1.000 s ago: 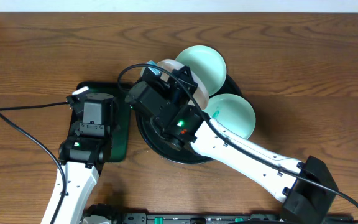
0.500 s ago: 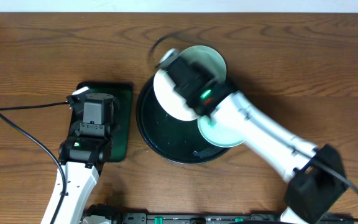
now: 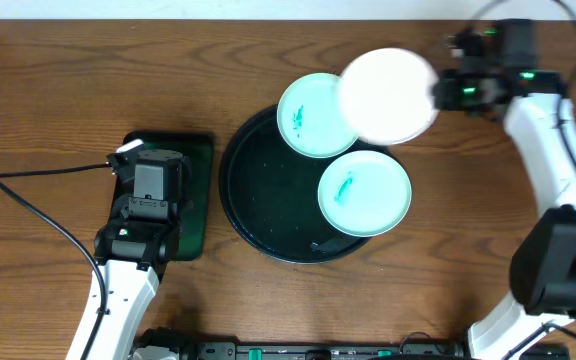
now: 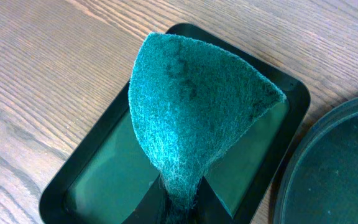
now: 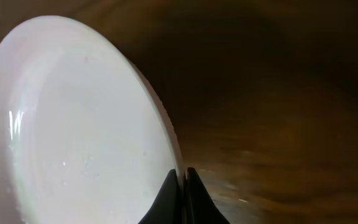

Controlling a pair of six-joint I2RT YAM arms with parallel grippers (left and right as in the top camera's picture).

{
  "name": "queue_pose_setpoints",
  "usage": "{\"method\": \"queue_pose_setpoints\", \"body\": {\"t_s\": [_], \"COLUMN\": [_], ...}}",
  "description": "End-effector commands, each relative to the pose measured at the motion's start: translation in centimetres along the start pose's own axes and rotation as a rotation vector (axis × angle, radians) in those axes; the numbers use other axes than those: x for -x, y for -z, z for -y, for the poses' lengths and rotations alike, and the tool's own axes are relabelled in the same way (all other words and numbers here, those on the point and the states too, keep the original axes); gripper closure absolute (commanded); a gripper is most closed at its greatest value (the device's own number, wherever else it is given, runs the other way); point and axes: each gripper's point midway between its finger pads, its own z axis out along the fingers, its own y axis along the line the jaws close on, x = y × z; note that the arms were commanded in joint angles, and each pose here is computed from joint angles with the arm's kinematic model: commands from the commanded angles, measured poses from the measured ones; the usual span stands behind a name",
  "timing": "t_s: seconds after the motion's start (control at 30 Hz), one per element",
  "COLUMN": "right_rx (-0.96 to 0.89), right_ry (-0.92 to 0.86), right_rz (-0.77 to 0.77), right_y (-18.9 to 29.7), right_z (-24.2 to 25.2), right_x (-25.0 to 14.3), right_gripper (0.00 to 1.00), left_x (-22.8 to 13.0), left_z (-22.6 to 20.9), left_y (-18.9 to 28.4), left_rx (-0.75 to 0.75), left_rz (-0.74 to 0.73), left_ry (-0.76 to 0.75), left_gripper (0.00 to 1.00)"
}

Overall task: Clean dirty plates on tray and stack at the side
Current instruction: 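Carry the white plate right and set it on the table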

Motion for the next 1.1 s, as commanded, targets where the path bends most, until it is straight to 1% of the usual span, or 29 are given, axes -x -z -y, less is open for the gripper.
{"method": "queue_pose_setpoints", "body": {"t_s": [0.0, 0.1, 0.2, 0.33, 0.47, 0.53, 0.57, 0.67, 0.73, 0.77, 0.83, 0.97, 1.07], "right_rx": [0.001, -0.039, -0.062, -0.073, -0.125, -0.123, -0.117, -0.107, -0.105, -0.102, -0.073, 0.016, 0.058], "right_ry": [-0.221, -0.303, -0.357, -0.355, -0.344, -0.344, -0.343, -0.332, -0.318, -0.309, -0.277, -0.182, -0.076], "right_rz": [-0.003, -0.016, -0.045, -0.081, -0.093, -0.096, -0.097, -0.096, -0.093, -0.089, -0.076, -0.072, -0.068], "right_y": [-0.1, -0.6, -1.6, -2.8, -2.8, -2.7, -2.7, -2.4, -2.1, -2.0, -1.6, -0.7, -0.1], "right_z": [4.5, 8.9, 11.7, 13.3, 14.0, 13.9, 13.6, 12.8, 12.1, 11.7, 10.1, 5.1, 0.7], "right_x": [0.0, -0.7, -1.9, -3.1, -3.6, -3.6, -3.6, -3.4, -3.2, -3.0, -2.4, -1.7, -1.5], "right_gripper": [0.99, 0.99, 0.99, 0.99, 0.98, 0.9, 0.81, 0.62, 0.46, 0.43, 0.41, 0.36, 0.24], "left_x": [0.1, 0.1, 0.1, 0.1, 0.1, 0.1, 0.1, 0.1, 0.1, 0.1, 0.1, 0.1, 0.1], "left_z": [-0.1, -0.1, -0.1, -0.1, -0.1, -0.1, -0.1, -0.1, -0.1, -0.1, -0.1, -0.1, -0.1], "left_y": [-0.1, -0.1, -0.1, -0.1, -0.1, -0.1, -0.1, -0.1, -0.1, -0.1, -0.1, -0.1, -0.1], "left_rx": [0.006, 0.006, 0.006, 0.006, 0.006, 0.006, 0.006, 0.006, 0.006, 0.006, 0.006, 0.006, 0.006], "left_rz": [0.0, 0.0, 0.0, 0.0, 0.0, 0.0, 0.0, 0.0, 0.0, 0.0, 0.0, 0.0, 0.001], "left_ry": [0.012, 0.012, 0.012, 0.012, 0.012, 0.012, 0.012, 0.012, 0.012, 0.012, 0.012, 0.012, 0.012], "left_gripper": [0.92, 0.92, 0.92, 0.92, 0.92, 0.92, 0.93, 0.93, 0.92, 0.92, 0.92, 0.93, 0.92]}}
